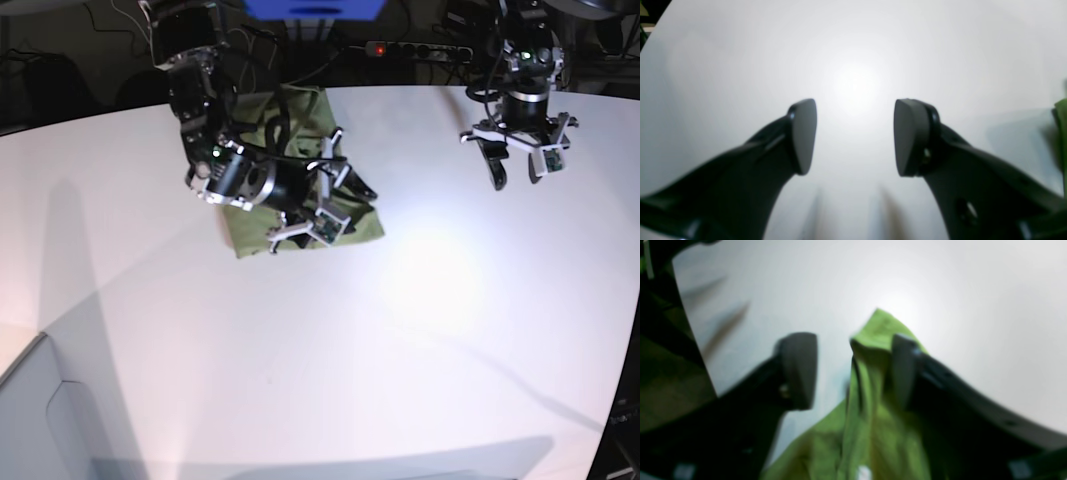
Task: Fold the T-shirt properly
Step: 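Lay the held edge over the shirt with the right gripper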
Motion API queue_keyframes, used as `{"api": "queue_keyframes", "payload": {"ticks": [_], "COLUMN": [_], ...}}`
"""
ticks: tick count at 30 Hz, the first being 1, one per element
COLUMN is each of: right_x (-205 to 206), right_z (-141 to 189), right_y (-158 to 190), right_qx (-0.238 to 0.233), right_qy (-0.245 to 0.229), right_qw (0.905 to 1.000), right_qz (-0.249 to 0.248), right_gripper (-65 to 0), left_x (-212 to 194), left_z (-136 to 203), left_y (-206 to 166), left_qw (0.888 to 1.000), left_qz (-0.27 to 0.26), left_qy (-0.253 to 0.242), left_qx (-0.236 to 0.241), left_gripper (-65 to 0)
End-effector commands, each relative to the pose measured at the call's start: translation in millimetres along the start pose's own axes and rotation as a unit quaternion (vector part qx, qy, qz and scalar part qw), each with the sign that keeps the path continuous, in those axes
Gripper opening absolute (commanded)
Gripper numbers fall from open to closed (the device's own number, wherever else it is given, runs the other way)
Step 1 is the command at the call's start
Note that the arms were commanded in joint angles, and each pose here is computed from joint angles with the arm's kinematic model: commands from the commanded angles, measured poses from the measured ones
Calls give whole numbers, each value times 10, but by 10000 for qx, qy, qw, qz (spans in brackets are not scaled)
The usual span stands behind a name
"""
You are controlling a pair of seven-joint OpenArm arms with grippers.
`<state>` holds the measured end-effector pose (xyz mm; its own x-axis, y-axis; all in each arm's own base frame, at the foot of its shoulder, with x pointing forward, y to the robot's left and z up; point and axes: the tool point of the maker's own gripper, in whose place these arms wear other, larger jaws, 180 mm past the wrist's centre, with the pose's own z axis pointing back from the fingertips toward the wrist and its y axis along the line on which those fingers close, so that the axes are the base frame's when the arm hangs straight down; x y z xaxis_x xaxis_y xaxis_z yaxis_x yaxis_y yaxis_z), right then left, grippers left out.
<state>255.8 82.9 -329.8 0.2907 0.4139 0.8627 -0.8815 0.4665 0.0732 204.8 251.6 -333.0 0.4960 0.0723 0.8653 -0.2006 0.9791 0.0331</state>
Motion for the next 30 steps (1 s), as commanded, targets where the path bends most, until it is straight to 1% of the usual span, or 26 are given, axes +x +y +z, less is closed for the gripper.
{"api": "queue_keyframes", "payload": {"ticks": [1, 3, 4, 10, 12, 16, 18, 22, 26, 30], "right_x": [161, 213, 221, 250, 194, -79, -184, -329, -461, -452], "right_z": [31, 87, 114, 465, 493, 411, 346, 228, 13, -123], "right_y": [24, -5, 4, -289, -377, -534, -548, -444, -115, 175], "right_qx": [77, -5, -30, -685, -798, -818, -745, -526, 12, 439], "right_qy": [-294, -366, -389, -512, -450, -183, -66, 101, 326, 405], "right_qw": [9994, 9991, 9990, 9960, 9956, 9962, 9966, 9973, 9980, 9975], "right_qz": [135, 203, 212, 247, 177, -214, -347, -510, -535, -373], "right_gripper": [-253, -211, -210, -212, -212, -214, -223, -265, -271, -271], "left_x": [84, 79, 79, 84, 83, 79, 79, 79, 74, 65], "left_z": [41, 44, 44, 41, 40, 39, 39, 39, 41, 44], "left_y": [9, 10, 10, 9, 3, -13, -13, -14, -13, -20], "left_qw": [9998, 9999, 9999, 9998, 9999, 9999, 9999, 9999, 9999, 9999], "left_qz": [-65, -66, -66, -65, -64, -62, -62, -55, -57, -50], "left_qy": [-161, -153, -153, -161, -159, -155, -155, -155, -148, -137], "left_qx": [-6, -5, -5, -6, -13, -36, -36, -39, -38, -44], "left_gripper": [-296, -296, -296, -296, -296, -296, -296, -296, -296, -296]}}
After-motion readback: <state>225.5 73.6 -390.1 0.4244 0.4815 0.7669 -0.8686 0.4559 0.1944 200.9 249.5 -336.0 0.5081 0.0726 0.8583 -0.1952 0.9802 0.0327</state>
